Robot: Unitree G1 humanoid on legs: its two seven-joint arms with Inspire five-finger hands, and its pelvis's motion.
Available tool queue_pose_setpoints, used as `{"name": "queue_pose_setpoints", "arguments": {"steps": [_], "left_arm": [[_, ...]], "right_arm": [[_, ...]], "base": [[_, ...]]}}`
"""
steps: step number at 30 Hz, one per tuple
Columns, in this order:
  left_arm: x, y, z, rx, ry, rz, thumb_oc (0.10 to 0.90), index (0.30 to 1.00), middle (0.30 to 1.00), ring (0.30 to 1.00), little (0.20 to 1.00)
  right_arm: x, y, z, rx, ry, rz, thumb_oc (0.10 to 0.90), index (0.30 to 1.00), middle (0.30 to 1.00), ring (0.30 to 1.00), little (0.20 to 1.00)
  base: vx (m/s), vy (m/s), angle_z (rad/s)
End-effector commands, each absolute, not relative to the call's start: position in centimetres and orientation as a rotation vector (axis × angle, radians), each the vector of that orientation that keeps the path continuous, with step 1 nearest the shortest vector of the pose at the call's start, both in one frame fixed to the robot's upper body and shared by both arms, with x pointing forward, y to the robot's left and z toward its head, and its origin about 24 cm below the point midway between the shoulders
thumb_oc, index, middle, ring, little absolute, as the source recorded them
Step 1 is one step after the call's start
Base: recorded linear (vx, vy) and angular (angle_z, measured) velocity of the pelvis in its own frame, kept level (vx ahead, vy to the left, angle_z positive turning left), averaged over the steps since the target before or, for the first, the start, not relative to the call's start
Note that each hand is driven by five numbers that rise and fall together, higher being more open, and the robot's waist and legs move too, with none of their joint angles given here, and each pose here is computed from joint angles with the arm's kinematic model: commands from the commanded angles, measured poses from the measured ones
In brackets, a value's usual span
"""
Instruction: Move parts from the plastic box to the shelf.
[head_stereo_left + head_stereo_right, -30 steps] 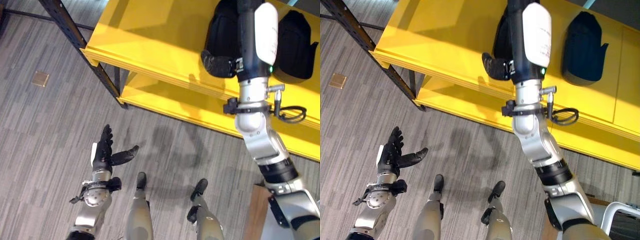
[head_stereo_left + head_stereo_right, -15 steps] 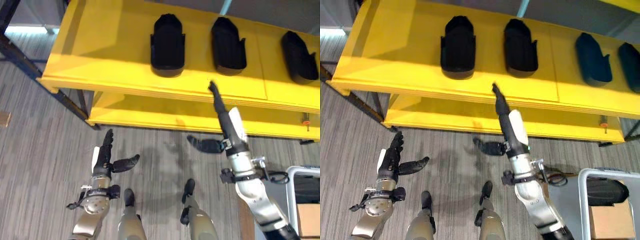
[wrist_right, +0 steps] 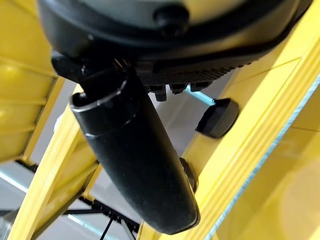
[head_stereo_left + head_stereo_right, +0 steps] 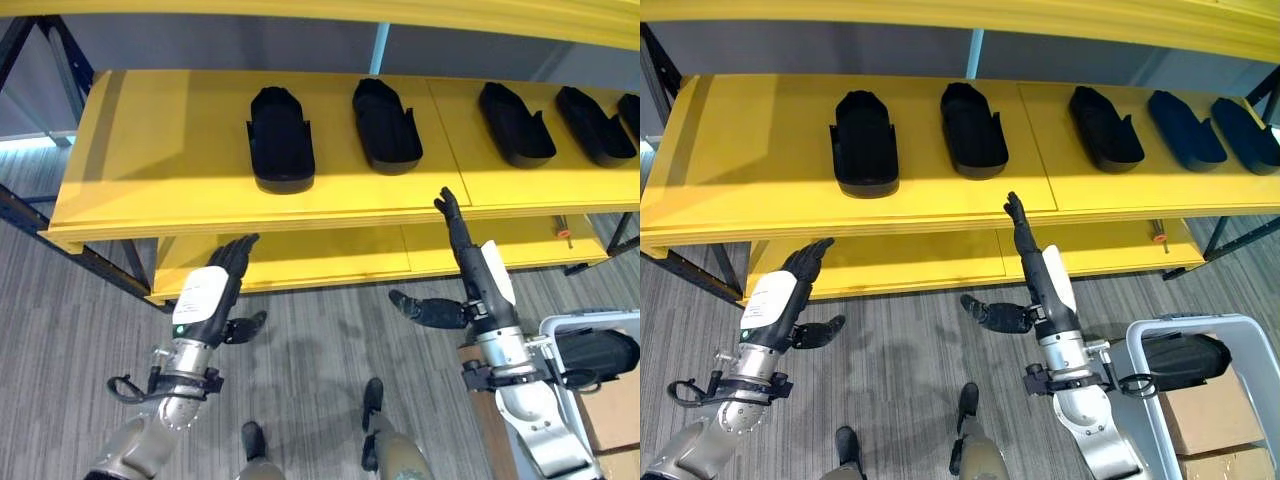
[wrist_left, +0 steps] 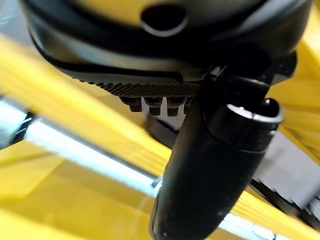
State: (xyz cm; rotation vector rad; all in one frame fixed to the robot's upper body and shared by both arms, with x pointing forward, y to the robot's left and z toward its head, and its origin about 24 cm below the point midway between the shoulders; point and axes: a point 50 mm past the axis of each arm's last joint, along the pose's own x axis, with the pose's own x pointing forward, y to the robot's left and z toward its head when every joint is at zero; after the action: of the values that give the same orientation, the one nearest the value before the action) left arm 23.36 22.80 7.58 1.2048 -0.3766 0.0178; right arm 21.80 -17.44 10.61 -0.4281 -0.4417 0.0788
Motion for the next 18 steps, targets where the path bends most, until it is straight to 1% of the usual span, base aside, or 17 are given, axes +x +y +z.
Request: {"name": "queue_pose_setpoints", "arguments": {"steps": [1, 8, 18], "left_arm": [[24.7, 20.9, 12.1, 1.218, -0.704, 0.106, 0.9, 1.0, 1.0, 1.0, 1.0], [26.8, 20.7, 12.8, 1.317, -0.73, 0.181, 0.9, 1.0, 1.0, 1.0, 1.0], [28.0, 21.4, 12.6, 1.361, -0.696, 0.255, 0.9, 1.0, 1.0, 1.0, 1.0]], "right_arm": [[21.4, -17.7, 16.4, -0.351, -0.772, 0.006, 0.9, 1.0, 1.0, 1.0, 1.0], [21.4, -17.9, 16.3, -0.365, -0.774, -0.047, 0.9, 1.0, 1.0, 1.0, 1.0], [21.3, -17.9, 16.1, -0.358, -0.766, -0.063, 0.9, 1.0, 1.0, 1.0, 1.0]], "base": [[0.0, -0.015, -0.03], [-0.01, -0.011, -0.04], [0.0, -0.008, -0.06]]}}
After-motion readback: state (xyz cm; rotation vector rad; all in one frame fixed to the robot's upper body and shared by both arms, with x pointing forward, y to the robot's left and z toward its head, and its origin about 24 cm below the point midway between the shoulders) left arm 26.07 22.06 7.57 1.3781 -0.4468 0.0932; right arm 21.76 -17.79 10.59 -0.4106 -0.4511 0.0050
